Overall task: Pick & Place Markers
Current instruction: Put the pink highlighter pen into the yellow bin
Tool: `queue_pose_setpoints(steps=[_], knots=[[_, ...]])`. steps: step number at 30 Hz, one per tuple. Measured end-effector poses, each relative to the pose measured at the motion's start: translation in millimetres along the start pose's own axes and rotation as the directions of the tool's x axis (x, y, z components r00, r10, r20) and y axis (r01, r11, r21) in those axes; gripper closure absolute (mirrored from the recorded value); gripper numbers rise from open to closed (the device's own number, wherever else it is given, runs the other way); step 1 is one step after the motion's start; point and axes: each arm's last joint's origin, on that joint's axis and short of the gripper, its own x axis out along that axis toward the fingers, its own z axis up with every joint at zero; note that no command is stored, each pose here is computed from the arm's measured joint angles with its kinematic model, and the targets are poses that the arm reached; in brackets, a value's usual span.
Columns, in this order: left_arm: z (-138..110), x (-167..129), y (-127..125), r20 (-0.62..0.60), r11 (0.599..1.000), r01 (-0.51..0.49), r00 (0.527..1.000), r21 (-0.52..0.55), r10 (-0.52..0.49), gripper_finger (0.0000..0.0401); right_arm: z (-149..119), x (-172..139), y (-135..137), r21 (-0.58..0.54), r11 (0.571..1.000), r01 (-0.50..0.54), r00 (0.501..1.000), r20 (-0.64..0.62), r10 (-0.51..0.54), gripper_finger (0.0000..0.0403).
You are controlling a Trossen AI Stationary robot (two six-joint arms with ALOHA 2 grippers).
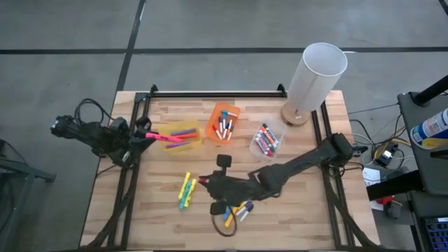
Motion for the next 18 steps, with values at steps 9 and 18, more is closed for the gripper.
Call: queue_pose_setpoints(steps=[9,18], knots=[[4,0,-3,0.029,0.995,0.068,0.997,-0.070,-0.066,0.0332,52,-41,0,-0.143,0.984,0.109,0.926,0.375,-0.048,0.0362],[8,7,-9,0.112,0.968,0.197,0.977,-0.155,-0.181,0.0332,80,-55,-15,-0.193,0.949,0.250,0.768,0.636,-0.073,0.0362]])
